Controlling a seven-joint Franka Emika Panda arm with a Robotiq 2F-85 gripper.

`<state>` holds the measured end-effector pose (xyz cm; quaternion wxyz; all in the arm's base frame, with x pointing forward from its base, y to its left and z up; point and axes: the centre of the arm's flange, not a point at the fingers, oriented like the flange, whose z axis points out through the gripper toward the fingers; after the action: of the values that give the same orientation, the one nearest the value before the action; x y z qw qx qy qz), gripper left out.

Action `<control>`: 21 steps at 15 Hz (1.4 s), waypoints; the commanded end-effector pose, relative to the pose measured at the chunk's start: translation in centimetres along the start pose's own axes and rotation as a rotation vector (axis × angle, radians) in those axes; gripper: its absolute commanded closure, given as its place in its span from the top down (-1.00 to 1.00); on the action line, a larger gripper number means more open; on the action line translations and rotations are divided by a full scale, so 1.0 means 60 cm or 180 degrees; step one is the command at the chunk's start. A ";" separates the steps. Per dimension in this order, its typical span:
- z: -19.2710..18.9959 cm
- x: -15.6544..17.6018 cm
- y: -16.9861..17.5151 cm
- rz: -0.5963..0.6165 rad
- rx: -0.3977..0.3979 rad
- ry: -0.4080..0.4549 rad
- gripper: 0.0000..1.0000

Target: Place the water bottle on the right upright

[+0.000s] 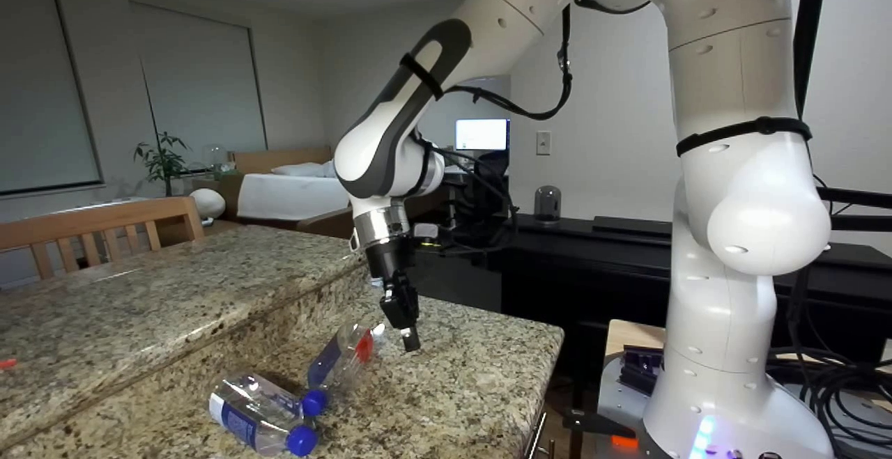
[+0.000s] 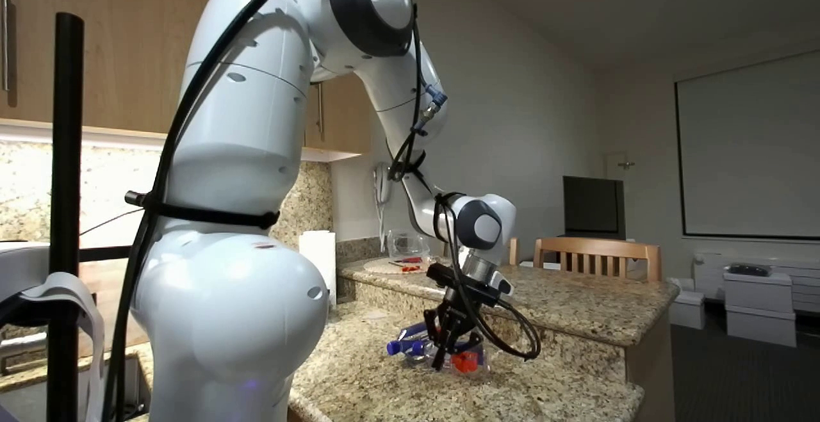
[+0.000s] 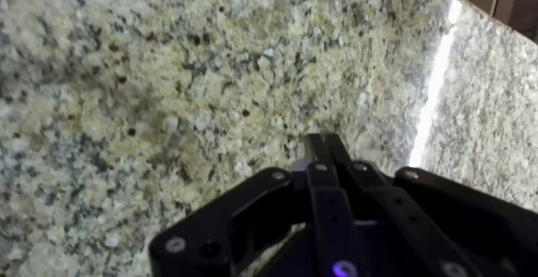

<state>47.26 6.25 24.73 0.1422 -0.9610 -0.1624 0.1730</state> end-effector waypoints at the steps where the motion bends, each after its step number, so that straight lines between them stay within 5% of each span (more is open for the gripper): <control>1: 0.028 0.094 -0.003 -0.0073 -0.0001 0.0147 -0.91; 6: 0.044 0.171 0.013 -0.0033 -0.0039 0.0333 -0.86; 10: -0.007 0.195 -0.023 -0.0096 -0.0255 0.0548 -0.87; 18: -0.116 0.170 -0.115 -0.0018 -0.0734 0.0856 -0.93; 19: -0.121 0.160 -0.123 0.0040 -0.0728 0.0856 -0.42; 21: -0.118 0.138 -0.135 0.0176 -0.0720 0.0822 -0.33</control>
<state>58.49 15.15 30.07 0.0664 -0.9845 -0.1607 0.0221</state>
